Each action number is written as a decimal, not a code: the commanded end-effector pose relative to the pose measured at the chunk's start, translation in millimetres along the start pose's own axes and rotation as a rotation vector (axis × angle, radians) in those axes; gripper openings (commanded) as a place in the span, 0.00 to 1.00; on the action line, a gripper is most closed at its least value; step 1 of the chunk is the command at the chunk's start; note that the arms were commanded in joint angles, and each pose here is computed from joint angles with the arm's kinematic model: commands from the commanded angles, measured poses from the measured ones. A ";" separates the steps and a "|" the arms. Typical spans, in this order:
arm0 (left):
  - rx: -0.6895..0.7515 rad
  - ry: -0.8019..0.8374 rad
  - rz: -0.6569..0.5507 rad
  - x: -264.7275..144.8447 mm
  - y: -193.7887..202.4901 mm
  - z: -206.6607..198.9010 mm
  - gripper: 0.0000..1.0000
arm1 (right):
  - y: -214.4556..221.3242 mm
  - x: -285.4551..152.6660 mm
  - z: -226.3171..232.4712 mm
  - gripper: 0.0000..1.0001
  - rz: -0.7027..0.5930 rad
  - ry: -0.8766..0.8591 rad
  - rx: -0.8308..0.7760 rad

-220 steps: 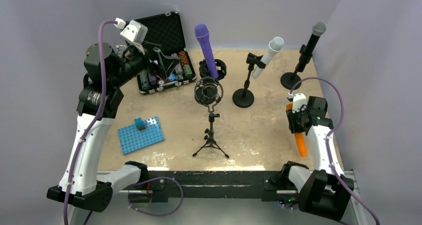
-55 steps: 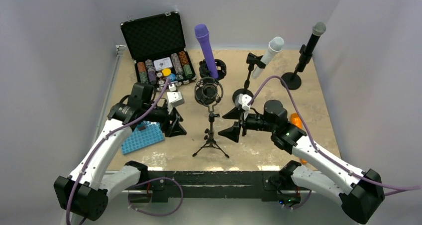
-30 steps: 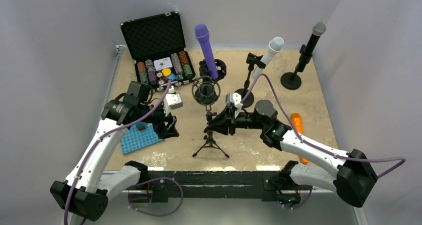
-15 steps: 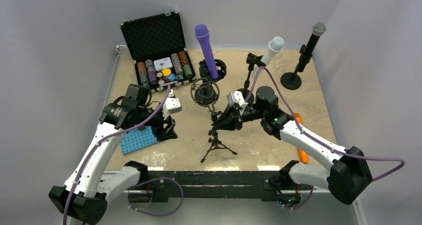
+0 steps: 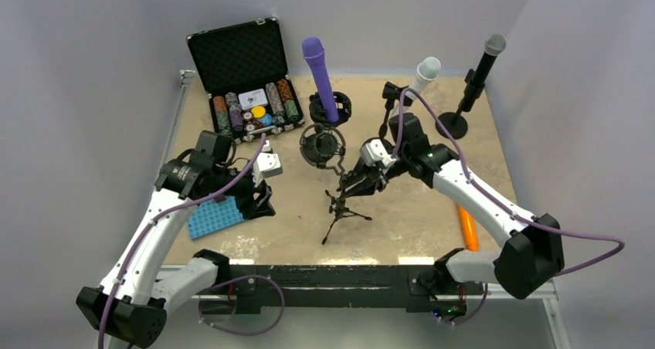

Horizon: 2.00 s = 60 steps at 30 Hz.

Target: Remove the microphone from the stand

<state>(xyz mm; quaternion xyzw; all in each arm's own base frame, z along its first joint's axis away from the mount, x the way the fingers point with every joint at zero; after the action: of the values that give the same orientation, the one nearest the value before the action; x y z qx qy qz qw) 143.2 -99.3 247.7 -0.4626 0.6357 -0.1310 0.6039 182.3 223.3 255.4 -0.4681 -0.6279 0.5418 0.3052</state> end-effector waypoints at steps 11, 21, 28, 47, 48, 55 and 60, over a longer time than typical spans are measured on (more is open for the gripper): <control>0.022 0.044 -0.055 3.5 -3.6 -2.5 0.67 | -16.4 -19.3 -13.0 0.59 0.051 0.054 0.000; -0.017 0.117 -0.196 25.3 -12.6 0.9 0.66 | -7.8 -53.9 7.0 0.75 0.219 0.261 0.226; -0.059 0.155 -0.303 45.1 -33.6 17.6 0.65 | -53.2 -73.5 6.8 0.76 0.254 0.497 0.178; -0.497 0.164 -0.431 99.3 -22.2 48.6 0.77 | -143.6 -42.2 -28.2 0.81 0.290 0.604 -0.063; -0.517 0.171 -0.427 100.8 -19.5 47.7 0.77 | -141.6 -41.3 -29.5 0.80 0.293 0.607 -0.052; -0.628 0.269 -0.419 105.5 -13.9 38.9 0.76 | -125.1 -37.9 -14.8 0.77 0.325 0.562 -0.109; -0.338 0.237 -0.506 96.4 -27.1 39.2 0.72 | -121.9 -40.2 -9.9 0.77 0.328 0.567 -0.166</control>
<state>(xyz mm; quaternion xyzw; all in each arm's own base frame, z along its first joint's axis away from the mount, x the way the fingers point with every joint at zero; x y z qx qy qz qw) 199.8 -166.6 170.2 -0.7200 0.6054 -0.0979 0.3247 175.6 196.3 372.9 -0.7028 -0.4538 0.4182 0.3539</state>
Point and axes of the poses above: each gripper's point midway between its finger pads, its own x axis out along the fingers, its own z axis along the line the jaws close on, y = z × x, the point moved 7 cm from there along -x, back along the fingers, and after that the axes turned 6 degrees about -x, right-handed, at the moved point
